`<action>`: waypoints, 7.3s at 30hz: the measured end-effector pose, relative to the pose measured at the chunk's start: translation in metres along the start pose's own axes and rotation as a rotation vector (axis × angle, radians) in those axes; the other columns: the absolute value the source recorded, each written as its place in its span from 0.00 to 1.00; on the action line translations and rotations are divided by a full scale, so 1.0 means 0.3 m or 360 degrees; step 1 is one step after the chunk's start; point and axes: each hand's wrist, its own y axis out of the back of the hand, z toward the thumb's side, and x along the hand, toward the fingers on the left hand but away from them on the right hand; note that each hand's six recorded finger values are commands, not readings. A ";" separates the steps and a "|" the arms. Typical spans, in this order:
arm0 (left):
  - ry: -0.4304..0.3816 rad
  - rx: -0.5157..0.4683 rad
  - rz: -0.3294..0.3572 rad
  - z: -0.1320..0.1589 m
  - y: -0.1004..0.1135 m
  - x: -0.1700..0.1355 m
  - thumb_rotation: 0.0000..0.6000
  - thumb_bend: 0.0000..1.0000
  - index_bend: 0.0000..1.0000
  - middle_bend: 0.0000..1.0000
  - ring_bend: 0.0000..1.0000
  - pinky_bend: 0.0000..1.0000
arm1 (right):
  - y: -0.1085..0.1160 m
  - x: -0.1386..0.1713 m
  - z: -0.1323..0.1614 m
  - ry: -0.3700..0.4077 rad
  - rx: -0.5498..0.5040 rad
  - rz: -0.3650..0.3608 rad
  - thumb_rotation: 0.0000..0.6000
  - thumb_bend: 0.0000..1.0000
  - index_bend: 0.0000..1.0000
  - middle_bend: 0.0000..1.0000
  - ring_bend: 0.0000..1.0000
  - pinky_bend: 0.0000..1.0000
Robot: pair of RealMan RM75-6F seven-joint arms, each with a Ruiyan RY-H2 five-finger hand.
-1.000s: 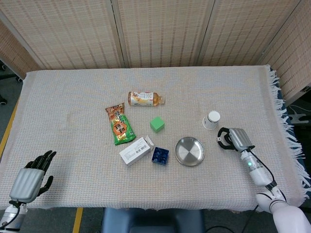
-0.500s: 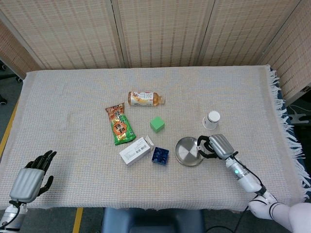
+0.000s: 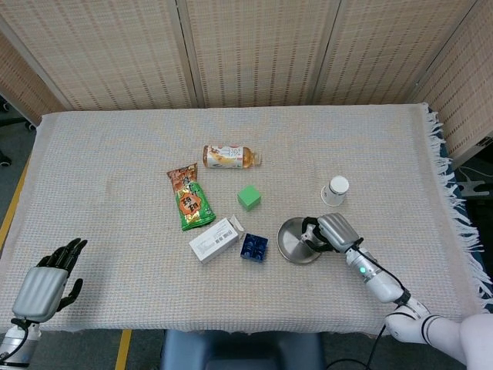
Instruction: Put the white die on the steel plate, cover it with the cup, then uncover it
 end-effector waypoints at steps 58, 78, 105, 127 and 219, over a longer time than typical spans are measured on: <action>0.0008 0.0006 -0.0024 0.003 -0.005 -0.001 1.00 0.45 0.04 0.07 0.17 0.35 | 0.230 -0.208 -0.208 -0.0572 0.0212 -0.0223 1.00 0.07 0.20 0.18 0.08 0.33; -0.0002 0.0018 -0.0033 0.011 -0.011 -0.001 1.00 0.45 0.05 0.08 0.17 0.35 | 0.256 -0.199 -0.084 -0.0330 0.0210 -0.0486 1.00 0.16 0.48 0.44 0.43 0.73; -0.0004 0.0015 -0.0026 0.013 -0.007 -0.005 1.00 0.45 0.06 0.08 0.17 0.35 | 0.067 0.058 0.086 0.0078 0.0145 -0.0026 1.00 0.16 0.48 0.45 0.44 0.75; 0.0007 -0.0004 -0.0008 0.002 0.004 -0.008 1.00 0.45 0.06 0.08 0.17 0.35 | -0.018 0.031 0.086 0.0221 0.0198 -0.0118 1.00 0.16 0.49 0.46 0.44 0.76; 0.0016 -0.0017 -0.0009 -0.006 0.007 -0.006 1.00 0.45 0.06 0.08 0.17 0.35 | -0.086 -0.100 0.083 0.0313 -0.0035 -0.0303 1.00 0.16 0.52 0.47 0.44 0.76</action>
